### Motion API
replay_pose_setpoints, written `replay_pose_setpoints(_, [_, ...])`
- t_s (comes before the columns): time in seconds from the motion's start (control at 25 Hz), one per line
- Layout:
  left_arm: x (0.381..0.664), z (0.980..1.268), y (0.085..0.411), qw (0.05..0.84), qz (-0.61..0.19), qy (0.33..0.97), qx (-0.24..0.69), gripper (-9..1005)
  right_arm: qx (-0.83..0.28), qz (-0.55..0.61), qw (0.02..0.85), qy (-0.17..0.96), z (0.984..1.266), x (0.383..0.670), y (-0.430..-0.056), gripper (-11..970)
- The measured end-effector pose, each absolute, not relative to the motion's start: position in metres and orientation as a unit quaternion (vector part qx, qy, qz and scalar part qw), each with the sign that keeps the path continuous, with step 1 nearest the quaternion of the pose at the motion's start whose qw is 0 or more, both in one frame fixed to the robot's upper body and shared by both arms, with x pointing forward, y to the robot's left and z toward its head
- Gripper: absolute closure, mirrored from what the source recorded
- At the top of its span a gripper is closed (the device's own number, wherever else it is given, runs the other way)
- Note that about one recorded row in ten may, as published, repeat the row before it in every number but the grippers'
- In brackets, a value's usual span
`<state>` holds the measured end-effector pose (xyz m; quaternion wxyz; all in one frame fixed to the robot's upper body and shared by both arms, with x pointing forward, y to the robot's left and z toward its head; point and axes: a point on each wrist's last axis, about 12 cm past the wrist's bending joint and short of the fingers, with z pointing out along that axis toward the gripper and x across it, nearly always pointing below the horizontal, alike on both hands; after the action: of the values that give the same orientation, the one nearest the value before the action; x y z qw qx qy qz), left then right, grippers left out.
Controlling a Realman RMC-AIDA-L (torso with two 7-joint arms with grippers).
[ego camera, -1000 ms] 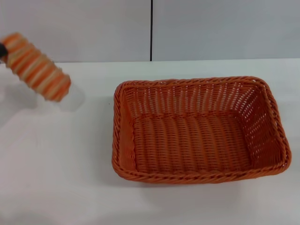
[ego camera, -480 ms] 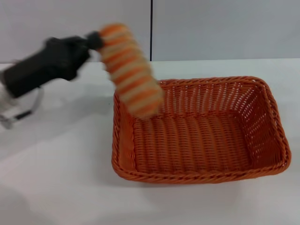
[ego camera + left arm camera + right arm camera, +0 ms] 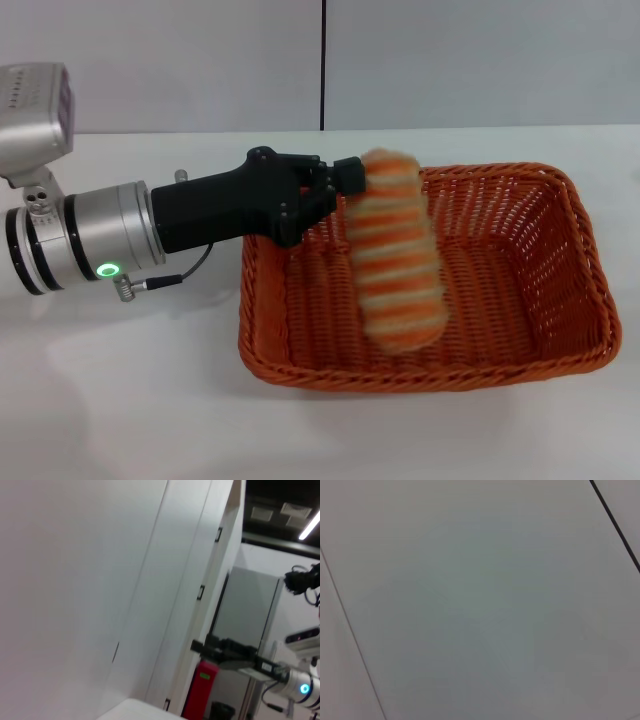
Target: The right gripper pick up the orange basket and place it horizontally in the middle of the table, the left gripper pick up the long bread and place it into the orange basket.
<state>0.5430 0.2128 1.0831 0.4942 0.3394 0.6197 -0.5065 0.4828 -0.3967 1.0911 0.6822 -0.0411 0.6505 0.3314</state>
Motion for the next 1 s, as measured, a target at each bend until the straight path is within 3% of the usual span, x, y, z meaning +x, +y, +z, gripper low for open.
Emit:
replay_pose_setpoints(0.44, [0.541, 1.077, 0.226, 0.511, -0.490, 0.638, 0.304, 810, -0.034, 0.333, 0.695, 0.636, 1.094, 0.485, -0.396, 364])
replay_pose_setpoints(0.6, [0.532, 1.081, 0.262, 0.613, -0.445, 0.607, 0.238, 736, -0.025, 0.330, 0.707, 0.625, 1.095, 0.485, -0.395, 364])
replay_pose_setpoints(0.68, [0.525, 1.082, 0.278, 0.658, -0.418, 0.591, 0.208, 594, -0.018, 0.321, 0.716, 0.619, 1.094, 0.482, -0.396, 364])
replay_pose_setpoints(0.84, [0.500, 1.078, 0.314, 0.747, -0.332, 0.562, 0.125, 411, 0.016, 0.289, 0.742, 0.604, 1.088, 0.471, -0.402, 364])
replay_pose_setpoints(1.0, [0.481, 1.073, 0.334, 0.789, -0.276, 0.545, 0.069, 259, 0.066, 0.241, 0.762, 0.597, 1.076, 0.457, -0.412, 364])
